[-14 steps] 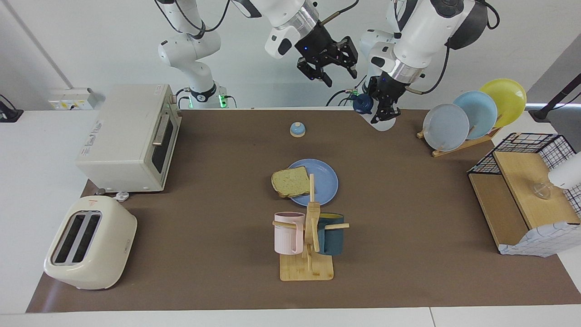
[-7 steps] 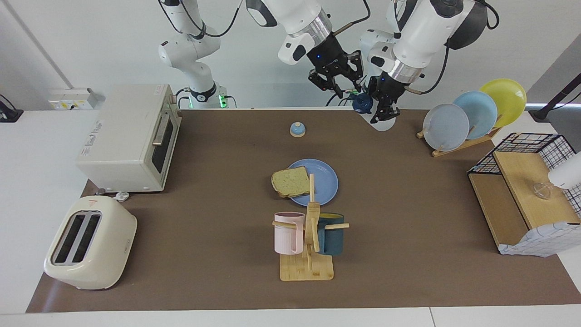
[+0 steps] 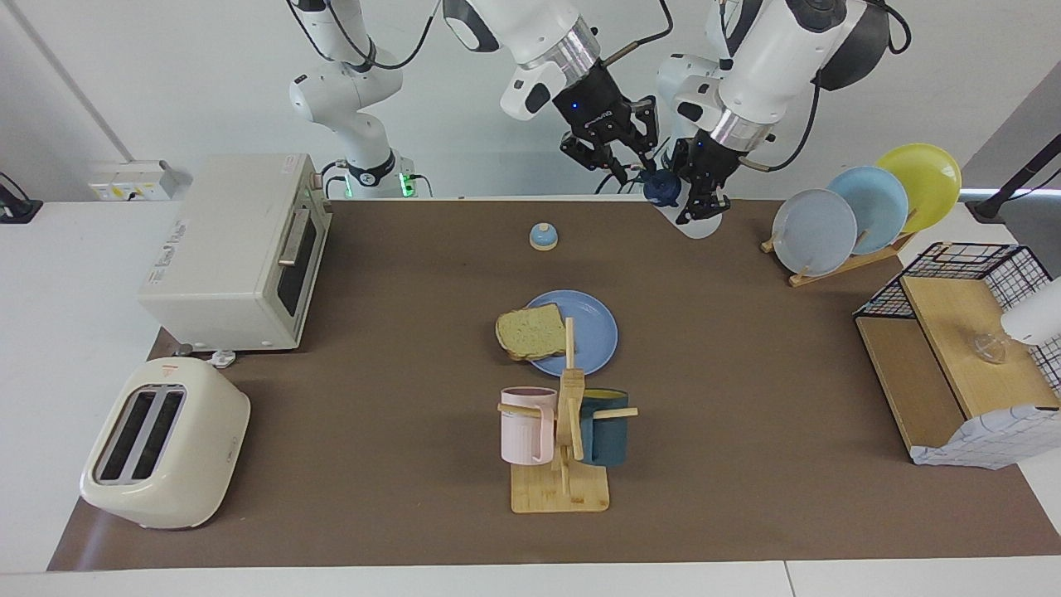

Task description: Put bread on plate and add seasoning

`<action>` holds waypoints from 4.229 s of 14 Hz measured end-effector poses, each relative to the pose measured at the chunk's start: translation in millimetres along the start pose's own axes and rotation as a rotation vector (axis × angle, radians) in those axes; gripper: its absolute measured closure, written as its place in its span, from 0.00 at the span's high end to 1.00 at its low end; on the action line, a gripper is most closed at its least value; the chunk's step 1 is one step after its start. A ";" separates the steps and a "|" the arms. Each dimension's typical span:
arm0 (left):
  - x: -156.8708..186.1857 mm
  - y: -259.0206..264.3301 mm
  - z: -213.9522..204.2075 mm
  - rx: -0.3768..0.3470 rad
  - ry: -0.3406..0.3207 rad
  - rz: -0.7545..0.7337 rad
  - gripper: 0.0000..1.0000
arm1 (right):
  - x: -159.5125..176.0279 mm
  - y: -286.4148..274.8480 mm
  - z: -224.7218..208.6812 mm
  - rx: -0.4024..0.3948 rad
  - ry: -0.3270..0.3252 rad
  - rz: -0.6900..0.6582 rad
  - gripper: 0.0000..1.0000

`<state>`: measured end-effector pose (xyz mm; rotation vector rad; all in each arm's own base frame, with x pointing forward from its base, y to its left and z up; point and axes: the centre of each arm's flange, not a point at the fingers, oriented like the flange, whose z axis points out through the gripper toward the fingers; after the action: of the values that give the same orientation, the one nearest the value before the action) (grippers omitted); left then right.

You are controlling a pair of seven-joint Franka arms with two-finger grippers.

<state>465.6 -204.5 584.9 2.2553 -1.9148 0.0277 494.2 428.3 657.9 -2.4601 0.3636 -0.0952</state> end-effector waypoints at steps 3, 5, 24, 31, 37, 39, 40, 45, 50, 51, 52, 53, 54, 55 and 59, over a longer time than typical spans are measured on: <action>-0.4 0.3 1.9 -0.004 -0.001 -0.001 0.41 | 0.9 -1.2 8.7 0.008 0.009 -0.002 0.41; -0.8 0.6 3.2 -0.006 -0.001 -0.001 0.41 | 0.0 -1.3 13.0 0.005 0.006 -0.004 0.41; -4.5 1.7 5.5 -0.001 0.012 -0.005 0.41 | -5.6 -2.8 18.1 -0.003 0.000 -0.014 0.15; -4.7 2.0 5.6 -0.002 0.014 -0.005 0.41 | -3.5 -1.7 17.5 -0.002 0.001 -0.007 0.07; -5.0 1.1 1.1 0.015 0.030 -0.007 0.41 | 9.9 4.4 14.8 0.053 -0.051 0.188 0.04; -5.0 1.0 1.1 0.016 0.030 -0.007 0.41 | 10.0 4.5 14.8 0.049 -0.042 0.164 0.04; -4.8 1.1 1.6 0.015 0.030 -0.007 0.41 | 9.2 4.3 15.5 0.031 -0.017 0.100 0.04; -4.2 1.4 3.2 0.012 0.028 -0.007 0.41 | 5.4 3.9 18.8 -0.059 0.076 -0.130 0.04; -3.2 2.6 5.3 0.007 0.026 -0.004 0.41 | 17.3 8.0 13.6 -0.020 0.071 0.007 0.04; -3.2 2.7 5.3 0.008 0.026 -0.004 0.41 | 18.3 8.4 13.3 -0.016 0.068 0.021 0.04; -3.2 2.8 5.2 0.008 0.026 -0.004 0.41 | 17.8 8.2 13.7 -0.015 0.066 0.025 0.04; -3.2 2.8 5.2 0.008 0.026 -0.004 0.41 | 17.5 8.1 14.2 -0.015 0.065 0.026 0.04; -3.2 2.8 5.3 0.007 0.026 -0.004 0.41 | 17.7 8.6 14.7 -0.016 0.065 0.027 0.10; -3.4 2.7 5.5 0.007 0.026 -0.004 0.41 | 18.1 9.4 15.4 -0.018 0.065 0.029 0.21; -4.0 2.6 6.8 0.004 0.024 -0.005 0.41 | 20.8 16.3 21.7 -0.036 0.061 -0.017 0.66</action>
<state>461.8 -202.0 578.0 2.2524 -1.8982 0.0585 513.7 422.9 630.4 -2.5008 0.3735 -0.1720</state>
